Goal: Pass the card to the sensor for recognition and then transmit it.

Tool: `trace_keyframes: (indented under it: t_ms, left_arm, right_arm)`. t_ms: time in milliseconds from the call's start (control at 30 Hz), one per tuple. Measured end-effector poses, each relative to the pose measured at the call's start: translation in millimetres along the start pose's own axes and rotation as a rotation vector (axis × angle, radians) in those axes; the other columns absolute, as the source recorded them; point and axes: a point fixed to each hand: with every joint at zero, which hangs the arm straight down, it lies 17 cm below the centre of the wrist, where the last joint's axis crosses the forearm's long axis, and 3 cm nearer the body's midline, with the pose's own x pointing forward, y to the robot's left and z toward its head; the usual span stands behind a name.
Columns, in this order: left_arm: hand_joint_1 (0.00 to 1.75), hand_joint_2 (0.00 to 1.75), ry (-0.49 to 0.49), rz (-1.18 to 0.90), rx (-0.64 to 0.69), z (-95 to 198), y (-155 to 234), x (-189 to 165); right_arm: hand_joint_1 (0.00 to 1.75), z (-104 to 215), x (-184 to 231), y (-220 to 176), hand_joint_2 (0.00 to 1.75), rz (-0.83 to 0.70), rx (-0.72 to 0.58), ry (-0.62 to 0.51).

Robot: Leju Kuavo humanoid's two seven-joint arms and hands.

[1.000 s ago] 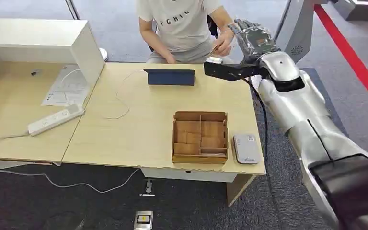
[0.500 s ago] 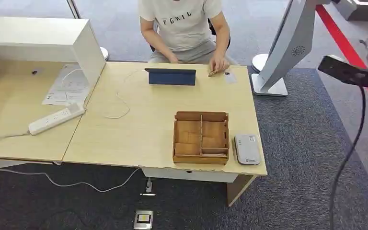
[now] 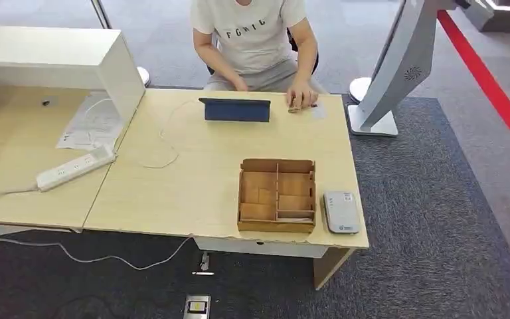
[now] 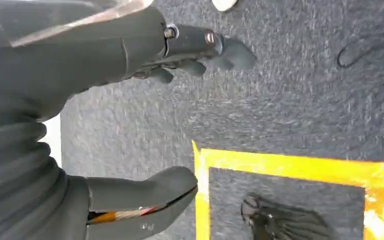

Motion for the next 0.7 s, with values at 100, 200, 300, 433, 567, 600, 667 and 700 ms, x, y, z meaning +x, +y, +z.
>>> trace_keyframes:
  t_ms: [100,200,300,433,567,600,667,700]
  left_arm:
    - [0.00,1.75,-0.004,0.015,0.003,-0.2,-0.9,4.8]
    - [0.00,1.75,-0.020,0.022,0.013,-0.5,5.7,11.2]
    - [0.00,1.75,-0.030,0.021,0.015,-0.5,8.3,14.1]
    - [0.00,1.75,-0.038,0.020,0.017,-0.5,11.0,17.9]
    - [0.00,1.75,-0.038,0.020,0.017,-0.5,11.2,18.0]
    - [0.00,1.75,-0.040,0.019,0.017,-0.4,11.8,18.5]
    - [0.00,1.75,-0.044,0.019,0.011,-0.3,10.7,20.1]
    - [0.00,1.75,-0.043,0.019,0.011,-0.3,10.6,19.9]
  right_arm:
    - [0.00,14.3,-8.1,83.7,0.00,-0.027,0.114,0.041]
    - [0.00,27.2,-2.1,134.1,0.00,-0.070,0.183,0.056]
    - [0.00,34.8,4.8,158.6,0.00,-0.099,0.219,0.038]
    - [0.00,40.6,14.0,175.3,0.00,-0.130,0.242,0.012]
    - [0.00,40.7,14.3,175.7,0.00,-0.131,0.243,0.012]
    - [0.00,41.3,15.2,177.3,0.00,-0.136,0.245,0.009]
    - [0.00,54.5,18.3,208.7,0.00,-0.192,0.340,0.048]
    - [0.00,57.1,19.8,214.4,0.00,-0.198,0.357,0.051]
